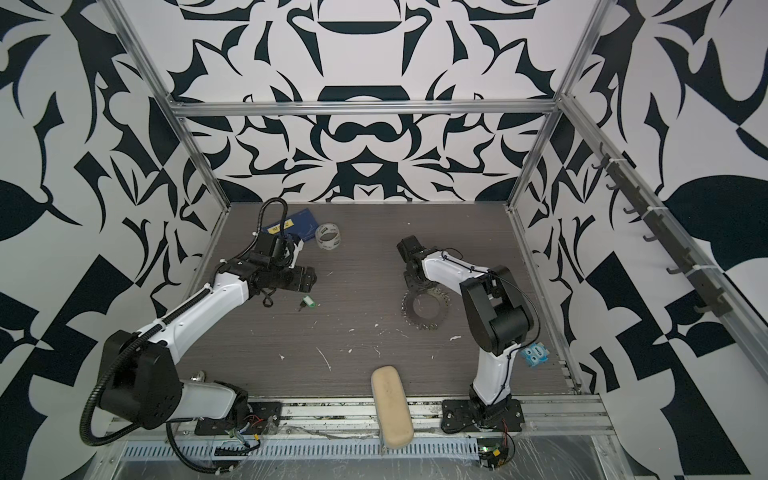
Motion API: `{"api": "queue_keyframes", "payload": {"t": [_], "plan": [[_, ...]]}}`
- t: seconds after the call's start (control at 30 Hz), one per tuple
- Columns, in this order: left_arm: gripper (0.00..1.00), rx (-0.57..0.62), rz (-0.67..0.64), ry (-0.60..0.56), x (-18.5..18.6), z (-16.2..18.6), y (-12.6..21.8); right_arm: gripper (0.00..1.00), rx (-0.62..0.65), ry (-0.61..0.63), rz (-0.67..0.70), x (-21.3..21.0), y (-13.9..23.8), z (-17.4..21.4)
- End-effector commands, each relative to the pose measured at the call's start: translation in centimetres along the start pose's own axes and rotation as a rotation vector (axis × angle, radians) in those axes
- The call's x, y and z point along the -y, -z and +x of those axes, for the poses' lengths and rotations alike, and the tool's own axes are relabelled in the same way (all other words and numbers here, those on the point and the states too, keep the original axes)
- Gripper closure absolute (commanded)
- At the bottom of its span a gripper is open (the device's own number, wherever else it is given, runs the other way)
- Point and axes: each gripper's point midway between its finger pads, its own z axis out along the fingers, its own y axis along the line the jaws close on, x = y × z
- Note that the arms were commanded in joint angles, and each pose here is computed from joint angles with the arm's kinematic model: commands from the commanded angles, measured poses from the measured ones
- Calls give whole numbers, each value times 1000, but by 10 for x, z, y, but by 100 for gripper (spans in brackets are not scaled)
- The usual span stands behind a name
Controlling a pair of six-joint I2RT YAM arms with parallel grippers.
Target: Remove the keys from the keyring
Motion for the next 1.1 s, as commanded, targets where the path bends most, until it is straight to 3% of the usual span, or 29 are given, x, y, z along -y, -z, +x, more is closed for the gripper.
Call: {"api": "queue_keyframes", "payload": {"t": [0.0, 0.03, 0.1, 0.3, 0.4, 0.5, 0.77, 0.9, 1.07], "plan": [[1, 65, 2, 18, -1, -8, 13, 9, 109, -32, -16, 8, 44, -24], [1, 86, -3, 23, -3, -11, 16, 2, 139, -45, -10, 13, 54, -24], [1, 144, -18, 51, -11, -22, 22, 2, 192, -62, 14, 26, 73, -18], [0, 515, -122, 44, -34, -63, 70, 0, 343, -241, 78, 87, 74, 18], [1, 737, -267, 55, -60, -63, 98, 0, 546, -302, 135, 111, 82, 26], [1, 853, -355, 23, -72, -49, 112, 0, 697, -343, 178, 122, 91, 30], [1, 855, -481, 87, -105, -12, 100, 0, 865, -350, 314, 135, 70, 33], [1, 841, -516, 105, -116, -2, 86, 0, 923, -295, 261, 122, 62, 14], [0, 879, -552, 142, -132, 14, 69, 0, 924, -292, 252, 119, 39, 21]]}}
